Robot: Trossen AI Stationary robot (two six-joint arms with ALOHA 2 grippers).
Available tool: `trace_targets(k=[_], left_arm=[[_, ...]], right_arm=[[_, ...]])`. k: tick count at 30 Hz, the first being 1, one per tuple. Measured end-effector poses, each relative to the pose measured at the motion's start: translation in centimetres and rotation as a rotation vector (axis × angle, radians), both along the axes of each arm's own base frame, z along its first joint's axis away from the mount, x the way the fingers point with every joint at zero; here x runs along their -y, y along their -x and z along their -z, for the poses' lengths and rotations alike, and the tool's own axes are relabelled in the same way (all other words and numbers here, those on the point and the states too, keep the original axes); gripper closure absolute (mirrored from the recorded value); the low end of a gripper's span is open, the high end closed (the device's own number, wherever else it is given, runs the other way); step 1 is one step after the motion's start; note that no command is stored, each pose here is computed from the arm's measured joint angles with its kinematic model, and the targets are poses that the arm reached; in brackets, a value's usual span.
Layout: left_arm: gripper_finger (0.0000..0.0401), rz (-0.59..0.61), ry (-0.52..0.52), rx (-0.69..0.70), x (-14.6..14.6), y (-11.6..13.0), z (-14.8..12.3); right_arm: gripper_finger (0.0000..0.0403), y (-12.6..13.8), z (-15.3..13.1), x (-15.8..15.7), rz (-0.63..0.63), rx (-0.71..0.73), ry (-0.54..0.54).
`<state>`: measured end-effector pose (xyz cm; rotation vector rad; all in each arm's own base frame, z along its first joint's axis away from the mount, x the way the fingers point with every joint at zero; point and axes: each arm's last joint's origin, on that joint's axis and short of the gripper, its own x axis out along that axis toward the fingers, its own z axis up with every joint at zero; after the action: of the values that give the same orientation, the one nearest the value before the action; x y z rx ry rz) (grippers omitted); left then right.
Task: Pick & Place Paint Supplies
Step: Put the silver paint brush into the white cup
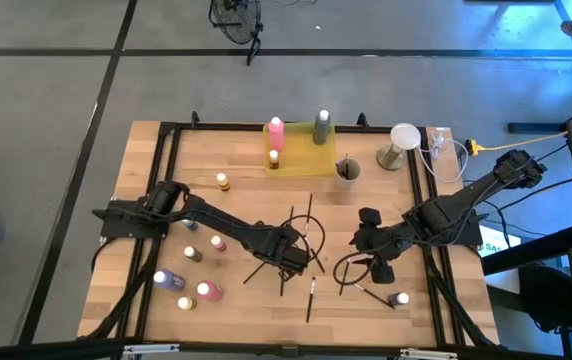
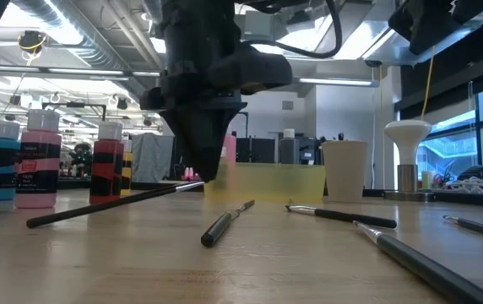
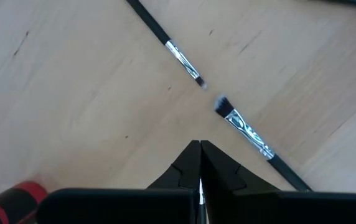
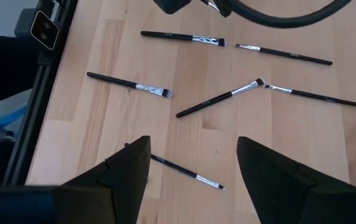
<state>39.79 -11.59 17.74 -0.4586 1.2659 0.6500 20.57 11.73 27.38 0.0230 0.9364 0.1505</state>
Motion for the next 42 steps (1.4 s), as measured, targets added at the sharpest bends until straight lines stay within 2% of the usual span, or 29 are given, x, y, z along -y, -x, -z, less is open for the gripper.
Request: trace_targets(k=[3,5,8,11,15,19,24,31,42], left_arm=[[0.0399,0.001,-0.007,0.003,0.1,0.0,0.0],[0.0399,0.004,-0.008,0.003,0.2,0.1,0.0],[0.0399,0.013,-0.017,0.005,0.3,0.1,0.0],[0.0399,0.020,-0.026,0.006,0.4,0.1,0.0],[0.0399,0.024,-0.028,0.006,0.4,0.1,0.0],[0.0399,0.025,-0.035,0.007,0.4,0.1,0.0],[0.0399,0.031,-0.051,0.016,0.4,0.0,-0.3],[0.0399,0.057,-0.101,0.072,0.6,-0.7,-2.3],[0.0399,0.045,-0.167,0.062,0.6,-0.5,-3.5]], right_arm=[[0.0161,-0.4,0.3,0.0,0.089,0.061,0.008],[0.0163,-0.5,1.3,0.0,0.179,0.116,0.025],[0.0167,-0.4,3.1,-0.3,0.249,0.209,0.042],[0.0170,-0.1,5.3,-1.0,0.260,0.336,0.005],[0.0174,0.7,7.6,-1.4,0.248,0.533,-0.096],[0.0176,1.4,8.5,-1.2,0.241,0.665,-0.170],[0.0177,1.5,9.5,-1.1,0.226,0.677,-0.154],[0.0177,0.6,10.8,-1.7,0.192,0.690,-0.091],[0.0177,-0.4,12.8,-1.9,0.248,0.708,-0.025]])
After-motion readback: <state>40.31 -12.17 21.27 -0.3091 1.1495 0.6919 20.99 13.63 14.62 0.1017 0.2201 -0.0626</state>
